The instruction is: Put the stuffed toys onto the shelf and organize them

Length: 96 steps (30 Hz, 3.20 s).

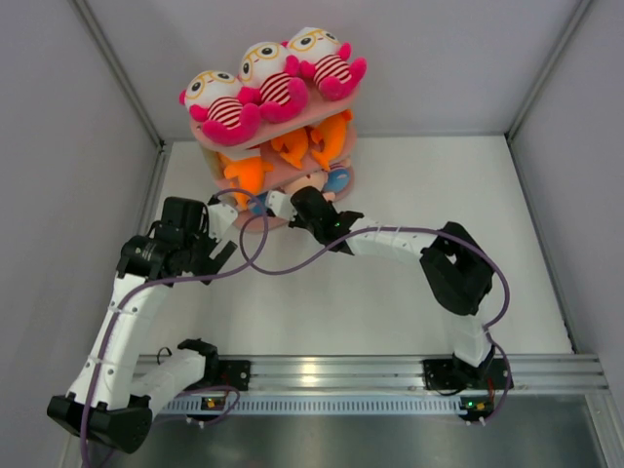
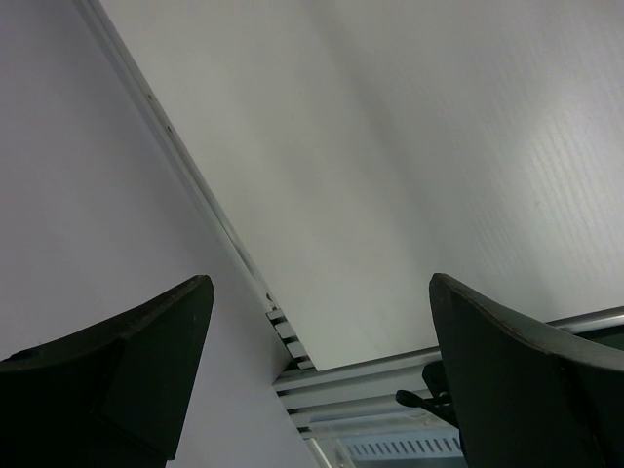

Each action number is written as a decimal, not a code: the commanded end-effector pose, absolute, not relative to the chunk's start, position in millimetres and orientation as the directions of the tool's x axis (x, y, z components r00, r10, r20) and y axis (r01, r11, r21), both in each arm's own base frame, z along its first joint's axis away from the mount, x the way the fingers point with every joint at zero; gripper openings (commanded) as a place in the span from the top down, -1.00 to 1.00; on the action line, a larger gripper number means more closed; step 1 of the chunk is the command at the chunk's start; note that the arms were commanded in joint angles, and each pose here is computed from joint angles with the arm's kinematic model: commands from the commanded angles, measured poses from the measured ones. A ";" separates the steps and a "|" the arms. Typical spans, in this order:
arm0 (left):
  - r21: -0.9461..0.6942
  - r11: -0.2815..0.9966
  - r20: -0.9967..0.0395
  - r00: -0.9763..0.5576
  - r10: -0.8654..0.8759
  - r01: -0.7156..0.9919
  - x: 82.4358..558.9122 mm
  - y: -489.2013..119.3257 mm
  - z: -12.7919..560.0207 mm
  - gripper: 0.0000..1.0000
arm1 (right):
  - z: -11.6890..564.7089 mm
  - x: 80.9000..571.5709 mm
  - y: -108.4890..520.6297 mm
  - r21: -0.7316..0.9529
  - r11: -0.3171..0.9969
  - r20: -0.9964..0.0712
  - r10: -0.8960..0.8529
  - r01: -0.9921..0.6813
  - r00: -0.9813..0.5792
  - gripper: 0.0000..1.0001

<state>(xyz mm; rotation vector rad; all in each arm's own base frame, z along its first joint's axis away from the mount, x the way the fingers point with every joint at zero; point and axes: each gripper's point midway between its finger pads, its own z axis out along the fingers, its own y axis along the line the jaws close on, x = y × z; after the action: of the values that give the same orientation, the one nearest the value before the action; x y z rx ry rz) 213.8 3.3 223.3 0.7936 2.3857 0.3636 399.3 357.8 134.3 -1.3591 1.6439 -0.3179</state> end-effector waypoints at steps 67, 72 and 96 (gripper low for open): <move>0.414 0.789 -0.469 -0.637 0.612 0.453 219.8 -0.4 219.6 -0.96 | 225.5 353.8 375.4 -0.672 0.484 -0.708 -0.642 -0.561 0.294 -0.99; 0.380 0.797 -0.446 -0.663 0.602 0.468 209.1 -1.2 198.8 -0.96 | 202.5 306.1 338.2 -0.505 0.500 -0.770 -0.629 -0.703 0.106 -0.99; 0.268 0.960 -0.527 -0.823 0.212 0.076 226.1 64.0 93.3 -0.96 | 144.7 345.6 -19.7 0.100 0.902 -0.824 0.312 0.420 -0.474 -0.99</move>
<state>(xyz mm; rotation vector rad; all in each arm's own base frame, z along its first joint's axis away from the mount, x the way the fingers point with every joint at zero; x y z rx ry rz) 200.4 59.5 82.1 0.3124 2.6880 0.3248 340.9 -11.9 137.0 0.4325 2.1648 -0.1230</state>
